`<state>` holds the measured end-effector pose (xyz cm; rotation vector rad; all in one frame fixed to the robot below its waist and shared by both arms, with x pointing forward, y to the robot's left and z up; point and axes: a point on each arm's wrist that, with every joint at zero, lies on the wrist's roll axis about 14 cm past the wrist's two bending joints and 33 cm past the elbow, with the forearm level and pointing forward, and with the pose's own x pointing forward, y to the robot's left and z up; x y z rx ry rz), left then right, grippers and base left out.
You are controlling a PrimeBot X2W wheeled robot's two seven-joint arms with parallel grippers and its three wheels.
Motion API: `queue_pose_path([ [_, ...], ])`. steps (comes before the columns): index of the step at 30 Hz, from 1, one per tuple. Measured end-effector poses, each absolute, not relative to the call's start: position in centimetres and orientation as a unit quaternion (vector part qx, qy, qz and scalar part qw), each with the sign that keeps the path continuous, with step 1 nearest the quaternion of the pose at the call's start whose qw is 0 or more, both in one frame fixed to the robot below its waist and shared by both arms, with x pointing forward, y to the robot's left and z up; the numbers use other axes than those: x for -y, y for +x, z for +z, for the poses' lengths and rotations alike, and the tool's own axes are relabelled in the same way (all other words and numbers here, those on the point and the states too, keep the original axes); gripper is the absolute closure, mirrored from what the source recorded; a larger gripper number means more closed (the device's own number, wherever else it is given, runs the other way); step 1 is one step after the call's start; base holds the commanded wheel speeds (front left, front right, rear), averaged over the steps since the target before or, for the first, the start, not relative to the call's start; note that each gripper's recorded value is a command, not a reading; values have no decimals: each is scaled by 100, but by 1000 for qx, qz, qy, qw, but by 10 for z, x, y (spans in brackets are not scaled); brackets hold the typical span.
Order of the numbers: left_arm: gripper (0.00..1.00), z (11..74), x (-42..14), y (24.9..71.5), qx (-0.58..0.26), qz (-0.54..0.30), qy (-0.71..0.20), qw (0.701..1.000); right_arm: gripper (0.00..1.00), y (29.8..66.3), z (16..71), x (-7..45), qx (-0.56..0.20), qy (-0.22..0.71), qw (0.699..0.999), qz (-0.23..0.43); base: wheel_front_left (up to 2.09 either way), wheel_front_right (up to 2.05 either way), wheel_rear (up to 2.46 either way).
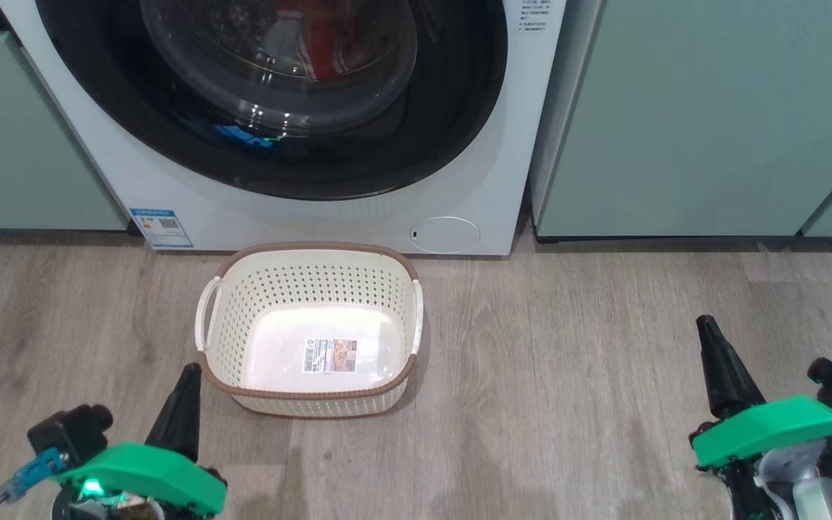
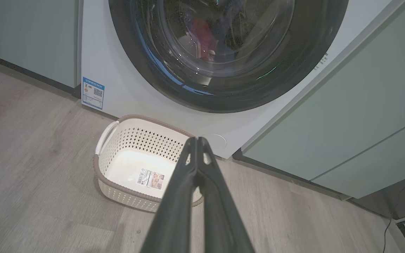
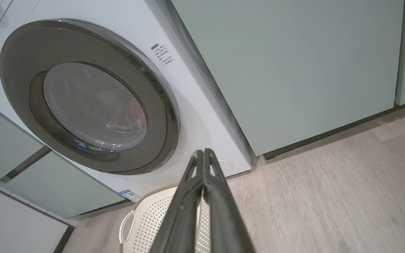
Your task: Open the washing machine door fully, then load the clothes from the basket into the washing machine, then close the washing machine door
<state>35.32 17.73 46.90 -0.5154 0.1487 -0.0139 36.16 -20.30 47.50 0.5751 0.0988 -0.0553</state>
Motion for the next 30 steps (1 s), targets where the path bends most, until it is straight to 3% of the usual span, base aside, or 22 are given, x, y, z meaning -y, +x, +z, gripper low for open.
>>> queue_pose_path([
  [30, 100, 465, -182, 359, -83, 16, -426, 901, 100, 365, 473, 205, -47, 446, 893, -41, 0, 0, 0],
])
